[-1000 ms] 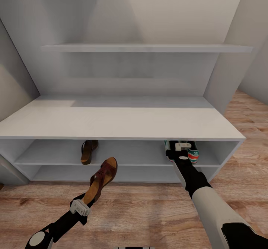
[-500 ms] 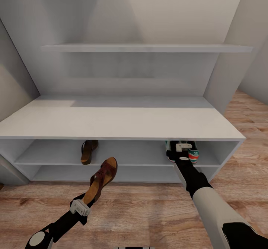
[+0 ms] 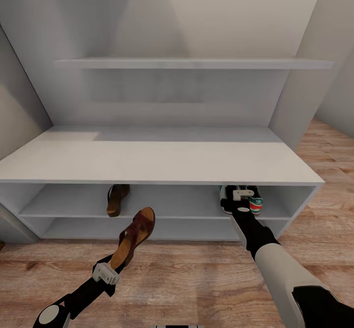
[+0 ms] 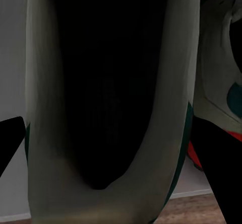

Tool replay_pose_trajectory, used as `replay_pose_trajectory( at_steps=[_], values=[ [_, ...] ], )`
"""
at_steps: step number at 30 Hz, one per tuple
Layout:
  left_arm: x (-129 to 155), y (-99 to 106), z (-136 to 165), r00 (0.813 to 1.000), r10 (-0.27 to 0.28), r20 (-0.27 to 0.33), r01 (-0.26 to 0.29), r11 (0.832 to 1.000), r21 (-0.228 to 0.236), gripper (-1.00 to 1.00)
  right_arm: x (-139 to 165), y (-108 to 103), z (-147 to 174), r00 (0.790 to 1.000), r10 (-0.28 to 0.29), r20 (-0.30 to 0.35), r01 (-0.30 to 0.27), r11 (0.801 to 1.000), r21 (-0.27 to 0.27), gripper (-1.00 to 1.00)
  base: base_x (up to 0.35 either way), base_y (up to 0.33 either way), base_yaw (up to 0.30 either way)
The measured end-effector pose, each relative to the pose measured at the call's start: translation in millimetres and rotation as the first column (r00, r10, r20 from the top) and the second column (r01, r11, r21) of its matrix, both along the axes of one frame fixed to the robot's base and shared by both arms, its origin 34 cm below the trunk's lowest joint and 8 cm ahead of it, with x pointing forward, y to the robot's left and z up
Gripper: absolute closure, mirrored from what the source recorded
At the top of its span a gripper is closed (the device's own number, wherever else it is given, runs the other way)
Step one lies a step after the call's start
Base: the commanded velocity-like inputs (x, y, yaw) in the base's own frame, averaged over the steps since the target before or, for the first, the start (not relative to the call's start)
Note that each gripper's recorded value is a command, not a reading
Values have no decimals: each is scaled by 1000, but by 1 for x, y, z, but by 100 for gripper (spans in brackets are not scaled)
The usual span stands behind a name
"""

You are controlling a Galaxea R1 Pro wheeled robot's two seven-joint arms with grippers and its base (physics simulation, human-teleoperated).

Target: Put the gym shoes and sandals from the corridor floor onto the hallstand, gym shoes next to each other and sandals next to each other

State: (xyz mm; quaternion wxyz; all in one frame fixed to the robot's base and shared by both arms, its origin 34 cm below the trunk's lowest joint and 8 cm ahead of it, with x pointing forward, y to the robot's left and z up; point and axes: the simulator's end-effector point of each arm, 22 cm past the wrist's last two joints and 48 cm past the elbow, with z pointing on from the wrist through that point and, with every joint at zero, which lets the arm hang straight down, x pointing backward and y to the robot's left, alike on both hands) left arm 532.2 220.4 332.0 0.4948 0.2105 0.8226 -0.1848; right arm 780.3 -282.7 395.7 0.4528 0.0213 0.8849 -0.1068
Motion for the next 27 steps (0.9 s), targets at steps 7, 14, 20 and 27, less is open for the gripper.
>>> replay_pose_trajectory(
  at_steps=[7, 14, 20, 27],
  values=[
    [0, 0, 0, 1000, 1, 0, -1, 1000, -1, 100, 0, -1, 0, 1000, -1, 1, 1, 1000, -1, 100, 0, 0, 0],
    [0, 0, 0, 1000, 0, 0, 0, 1000, 0, 100, 2, -1, 2, 1000, 1, 20, -1, 1000, -1, 100, 0, 0, 0],
    [0, 0, 0, 1000, 0, 0, 0, 1000, 0, 100, 2, -1, 2, 1000, 1, 22, -1, 1000, -1, 100, 0, 0, 0],
    [0, 0, 0, 1000, 0, 0, 0, 1000, 0, 100, 2, 0, 2, 1000, 2, 23, -2, 1000, 0, 100, 0, 0, 0]
  ],
)
